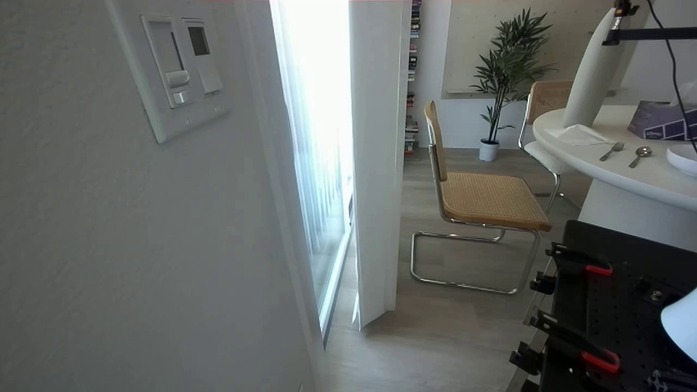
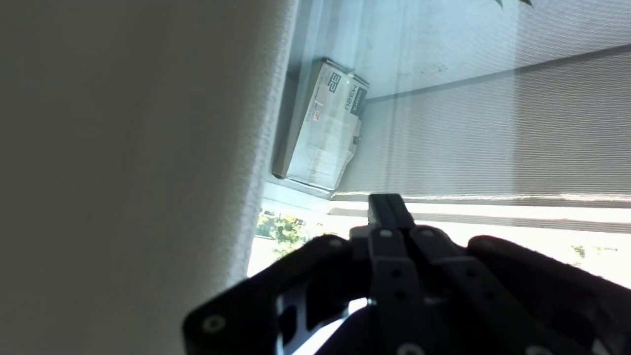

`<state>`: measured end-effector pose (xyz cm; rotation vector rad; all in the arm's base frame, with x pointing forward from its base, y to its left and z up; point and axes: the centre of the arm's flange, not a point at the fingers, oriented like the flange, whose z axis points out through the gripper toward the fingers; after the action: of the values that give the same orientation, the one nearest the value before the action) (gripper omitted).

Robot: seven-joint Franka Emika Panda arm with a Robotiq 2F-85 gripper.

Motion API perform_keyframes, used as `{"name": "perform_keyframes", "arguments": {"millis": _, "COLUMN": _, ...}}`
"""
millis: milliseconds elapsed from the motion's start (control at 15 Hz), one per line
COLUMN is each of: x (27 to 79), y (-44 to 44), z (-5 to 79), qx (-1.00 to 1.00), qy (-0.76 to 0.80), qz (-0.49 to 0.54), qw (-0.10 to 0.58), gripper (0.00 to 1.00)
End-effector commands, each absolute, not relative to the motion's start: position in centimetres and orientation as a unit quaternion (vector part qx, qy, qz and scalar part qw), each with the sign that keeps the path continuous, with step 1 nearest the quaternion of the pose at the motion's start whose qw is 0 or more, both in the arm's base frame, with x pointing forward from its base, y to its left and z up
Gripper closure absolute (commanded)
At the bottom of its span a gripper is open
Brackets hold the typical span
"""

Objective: Close the curtain

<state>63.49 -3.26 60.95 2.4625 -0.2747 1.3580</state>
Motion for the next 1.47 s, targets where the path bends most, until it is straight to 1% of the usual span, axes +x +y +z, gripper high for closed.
{"name": "perform_keyframes", "arguments": {"millis": 0, "x": 66.4, "y": -5.9, "z": 61.9, "qx": 0.851, "qy": -0.130, "qz": 0.476, "qw": 0.180, "gripper": 1.00}}
{"name": "perform_keyframes", "arguments": {"millis": 133, "x": 66.3, "y": -7.8, "z": 62.0, "qx": 0.849, "qy": -0.154, "qz": 0.464, "qw": 0.199, "gripper": 1.00}}
{"name": "perform_keyframes", "arguments": {"millis": 400, "x": 64.2, "y": -10.6, "z": 62.5, "qx": 0.845, "qy": -0.219, "qz": 0.422, "qw": 0.243, "gripper": 1.00}}
{"name": "perform_keyframes", "arguments": {"millis": 533, "x": 62.7, "y": -11.1, "z": 62.5, "qx": 0.845, "qy": -0.256, "qz": 0.389, "qw": 0.265, "gripper": 1.00}}
{"name": "perform_keyframes", "arguments": {"millis": 800, "x": 59.2, "y": -11.8, "z": 62.6, "qx": 0.846, "qy": -0.326, "qz": 0.284, "qw": 0.310, "gripper": 1.00}}
{"name": "perform_keyframes", "arguments": {"millis": 1067, "x": 56.4, "y": -12.7, "z": 62.9, "qx": 0.838, "qy": -0.394, "qz": 0.199, "qw": 0.319, "gripper": 1.00}}
{"name": "perform_keyframes", "arguments": {"millis": 1400, "x": 54.4, "y": -14.6, "z": 62.9, "qx": 0.829, "qy": -0.443, "qz": 0.140, "qw": 0.311, "gripper": 1.00}}
